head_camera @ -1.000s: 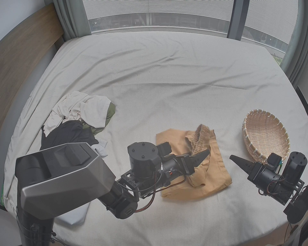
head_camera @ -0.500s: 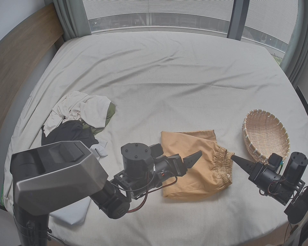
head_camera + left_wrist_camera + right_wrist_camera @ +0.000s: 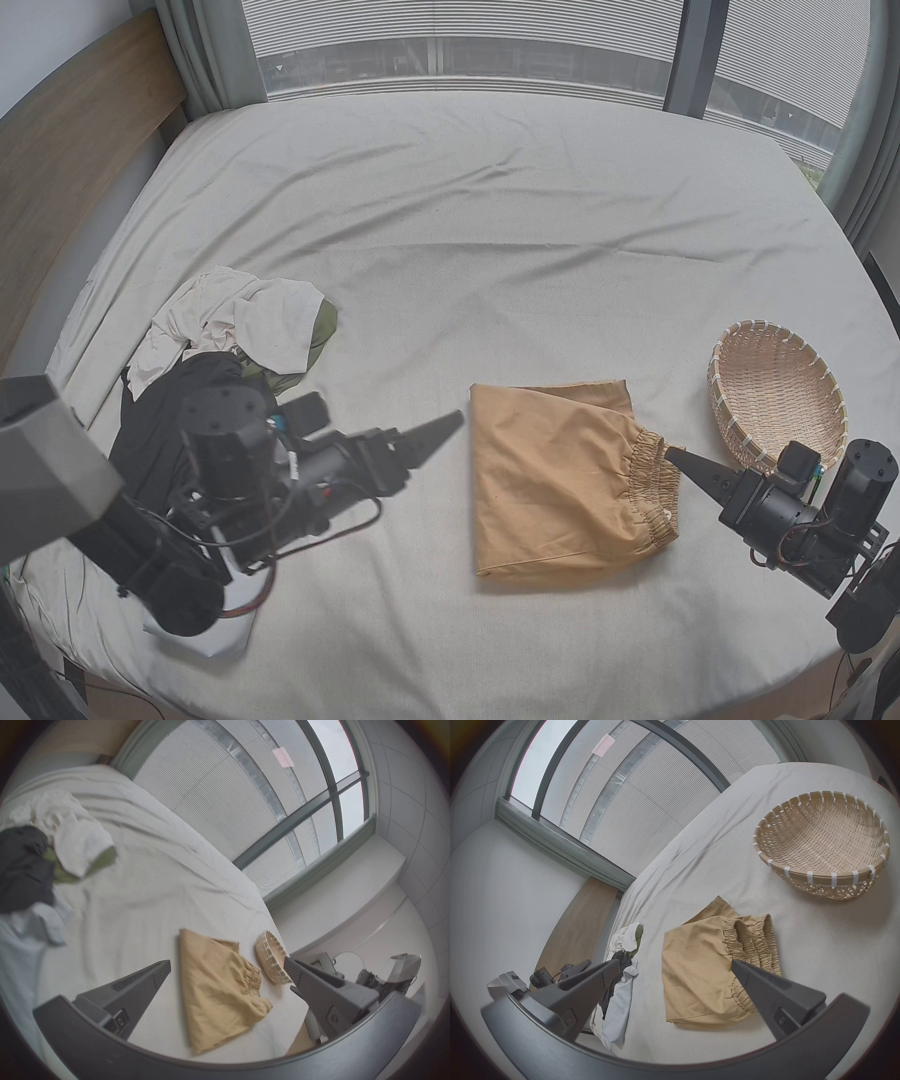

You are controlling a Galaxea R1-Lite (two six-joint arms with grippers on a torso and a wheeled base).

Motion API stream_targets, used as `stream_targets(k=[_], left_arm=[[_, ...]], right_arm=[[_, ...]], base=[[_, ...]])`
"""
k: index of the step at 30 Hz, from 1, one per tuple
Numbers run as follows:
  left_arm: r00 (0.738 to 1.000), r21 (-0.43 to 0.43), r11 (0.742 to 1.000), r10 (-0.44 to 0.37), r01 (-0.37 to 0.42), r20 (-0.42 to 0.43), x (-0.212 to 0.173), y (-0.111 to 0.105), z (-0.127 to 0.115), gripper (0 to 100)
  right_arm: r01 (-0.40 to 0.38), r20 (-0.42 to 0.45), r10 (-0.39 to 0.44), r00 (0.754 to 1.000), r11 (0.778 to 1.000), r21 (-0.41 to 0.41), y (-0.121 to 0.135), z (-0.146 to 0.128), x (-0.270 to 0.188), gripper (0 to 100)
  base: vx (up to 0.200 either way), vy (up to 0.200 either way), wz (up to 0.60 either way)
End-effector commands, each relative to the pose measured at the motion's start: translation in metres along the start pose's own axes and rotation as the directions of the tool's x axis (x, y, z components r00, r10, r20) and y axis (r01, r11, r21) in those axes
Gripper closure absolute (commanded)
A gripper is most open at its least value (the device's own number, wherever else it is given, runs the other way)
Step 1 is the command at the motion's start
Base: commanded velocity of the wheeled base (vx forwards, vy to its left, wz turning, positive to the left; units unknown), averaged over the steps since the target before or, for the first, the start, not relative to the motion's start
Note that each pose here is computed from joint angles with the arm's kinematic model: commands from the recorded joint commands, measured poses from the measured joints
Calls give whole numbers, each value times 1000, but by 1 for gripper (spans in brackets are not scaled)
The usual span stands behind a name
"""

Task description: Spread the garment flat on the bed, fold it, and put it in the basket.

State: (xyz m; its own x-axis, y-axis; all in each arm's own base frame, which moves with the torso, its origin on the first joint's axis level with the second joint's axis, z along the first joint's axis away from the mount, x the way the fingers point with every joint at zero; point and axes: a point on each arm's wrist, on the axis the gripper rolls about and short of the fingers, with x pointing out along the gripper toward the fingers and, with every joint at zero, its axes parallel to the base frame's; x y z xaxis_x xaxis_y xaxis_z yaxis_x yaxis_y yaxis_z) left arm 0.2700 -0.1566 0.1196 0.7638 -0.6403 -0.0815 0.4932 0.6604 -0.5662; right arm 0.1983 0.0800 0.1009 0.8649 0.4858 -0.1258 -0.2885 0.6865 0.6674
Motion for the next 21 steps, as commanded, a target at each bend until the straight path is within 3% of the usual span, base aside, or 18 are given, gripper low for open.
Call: stream_targets(k=[1, 8, 15, 21], left_arm=[[991, 15, 999, 38, -40, 128, -61, 12, 44, 0], [989, -4, 993, 115, -115, 89, -91, 33, 29, 0], [988, 92, 984, 149, -152, 37, -99, 37, 12, 0], [987, 97, 982, 159, -160, 21, -101, 39, 8, 0]], right_arm=[[-46, -23, 45, 999, 999, -12, 8, -5, 15, 0], [-50, -71, 49, 996, 999, -19, 9, -17, 28, 0], [27, -104, -29, 994, 999, -20, -5, -27, 33, 0], [118, -151, -118, 981, 993, -12, -23, -36, 27, 0]], base=[[0, 0, 0], [0, 0, 0], [0, 0, 0], [0, 0, 0]])
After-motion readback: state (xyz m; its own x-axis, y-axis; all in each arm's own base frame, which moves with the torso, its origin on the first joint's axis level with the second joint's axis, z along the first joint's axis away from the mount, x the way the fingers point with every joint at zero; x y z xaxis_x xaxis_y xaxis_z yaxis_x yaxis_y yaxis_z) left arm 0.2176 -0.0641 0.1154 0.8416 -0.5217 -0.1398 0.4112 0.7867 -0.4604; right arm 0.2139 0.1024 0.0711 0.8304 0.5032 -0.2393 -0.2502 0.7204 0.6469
